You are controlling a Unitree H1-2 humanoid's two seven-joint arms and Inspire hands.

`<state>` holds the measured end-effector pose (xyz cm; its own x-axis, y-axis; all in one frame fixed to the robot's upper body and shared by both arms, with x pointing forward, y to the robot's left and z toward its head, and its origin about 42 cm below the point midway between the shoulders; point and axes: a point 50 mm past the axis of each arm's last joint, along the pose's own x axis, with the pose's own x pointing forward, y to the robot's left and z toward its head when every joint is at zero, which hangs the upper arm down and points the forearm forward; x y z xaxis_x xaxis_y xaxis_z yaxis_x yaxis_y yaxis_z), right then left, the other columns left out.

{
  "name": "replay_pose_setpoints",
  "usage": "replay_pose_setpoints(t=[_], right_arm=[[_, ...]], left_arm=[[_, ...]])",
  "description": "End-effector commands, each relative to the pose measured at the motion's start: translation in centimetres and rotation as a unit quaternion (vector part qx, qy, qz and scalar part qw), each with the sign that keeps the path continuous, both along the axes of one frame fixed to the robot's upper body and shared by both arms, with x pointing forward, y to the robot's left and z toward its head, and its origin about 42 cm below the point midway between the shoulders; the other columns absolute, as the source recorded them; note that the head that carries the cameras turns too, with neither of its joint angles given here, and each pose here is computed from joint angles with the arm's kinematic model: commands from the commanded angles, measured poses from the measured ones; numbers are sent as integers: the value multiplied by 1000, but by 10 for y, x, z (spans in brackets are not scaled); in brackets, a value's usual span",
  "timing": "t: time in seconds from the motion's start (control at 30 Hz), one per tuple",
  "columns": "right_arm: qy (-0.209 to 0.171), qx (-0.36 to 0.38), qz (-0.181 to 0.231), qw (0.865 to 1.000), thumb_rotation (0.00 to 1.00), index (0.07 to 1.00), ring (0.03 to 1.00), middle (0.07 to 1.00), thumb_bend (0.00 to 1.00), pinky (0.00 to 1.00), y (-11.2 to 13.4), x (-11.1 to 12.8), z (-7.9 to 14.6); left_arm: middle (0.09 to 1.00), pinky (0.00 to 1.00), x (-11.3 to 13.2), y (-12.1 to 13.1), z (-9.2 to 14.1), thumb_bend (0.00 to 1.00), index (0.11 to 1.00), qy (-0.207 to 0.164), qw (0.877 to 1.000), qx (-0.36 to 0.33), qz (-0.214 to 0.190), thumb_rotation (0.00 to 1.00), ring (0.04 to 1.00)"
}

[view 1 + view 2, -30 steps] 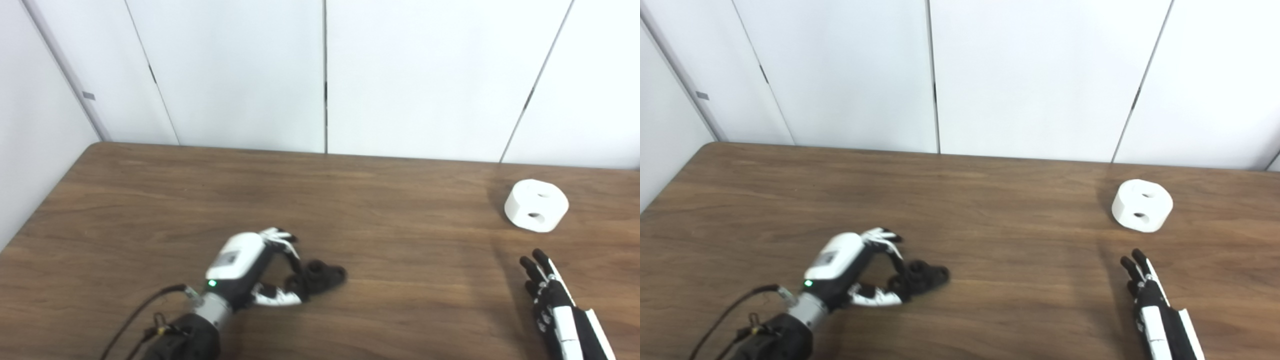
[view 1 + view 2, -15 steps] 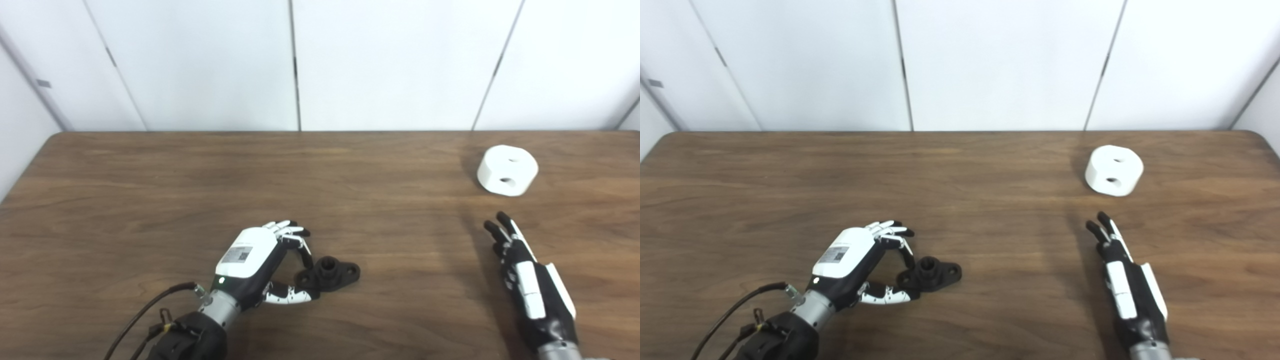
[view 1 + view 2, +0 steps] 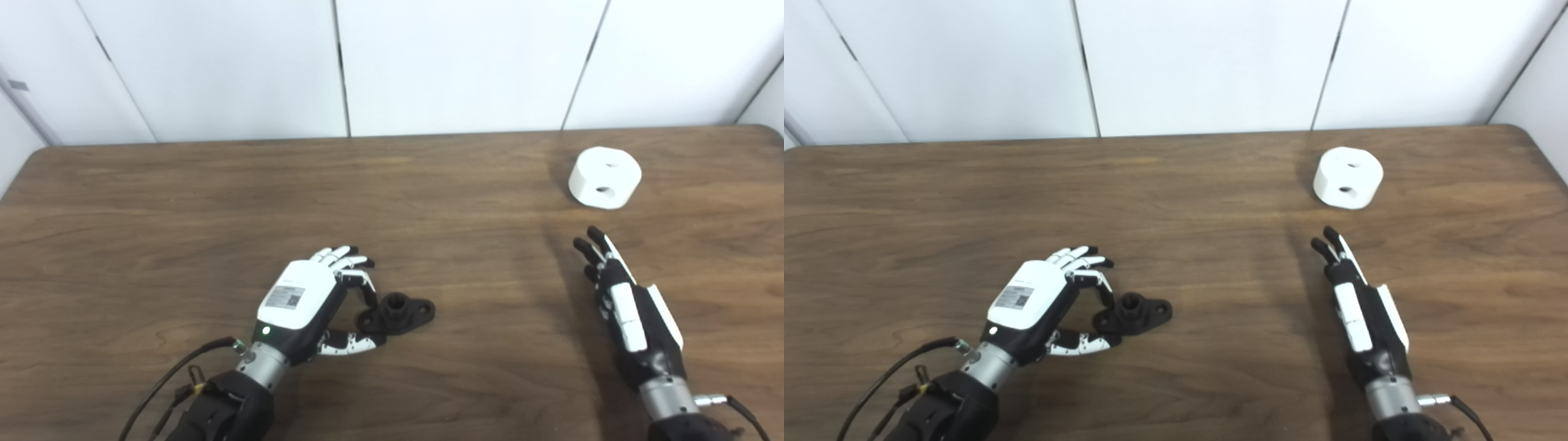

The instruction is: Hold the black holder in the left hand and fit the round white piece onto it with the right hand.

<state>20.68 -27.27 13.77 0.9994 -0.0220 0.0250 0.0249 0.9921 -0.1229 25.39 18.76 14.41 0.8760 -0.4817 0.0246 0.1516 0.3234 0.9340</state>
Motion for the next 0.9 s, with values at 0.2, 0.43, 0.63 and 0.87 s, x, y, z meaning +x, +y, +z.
replay_pose_setpoints(t=[0.2, 0.43, 0.63, 0.87], right_arm=[[-42, 2, -3, 999, 928, 966, 993, 936, 609, 1000, 6, 4, 23], [-65, -40, -32, 997, 801, 925, 978, 929, 604, 1000, -12, 5, 57], [-75, -58, -58, 994, 682, 923, 979, 926, 606, 1000, -33, 17, 90], [-74, -149, -96, 981, 311, 911, 942, 908, 721, 963, -51, 32, 114]], left_arm=[[825, 915, -7, 4, -7, 521, 488, 32, 999, 12, -7, 49, 900], [818, 915, -9, 6, -4, 520, 487, 39, 999, 5, -12, 48, 891], [812, 889, -8, 9, -8, 521, 487, 56, 998, 7, -11, 50, 883], [804, 883, -9, 7, -10, 522, 487, 64, 998, 12, -12, 50, 869]])
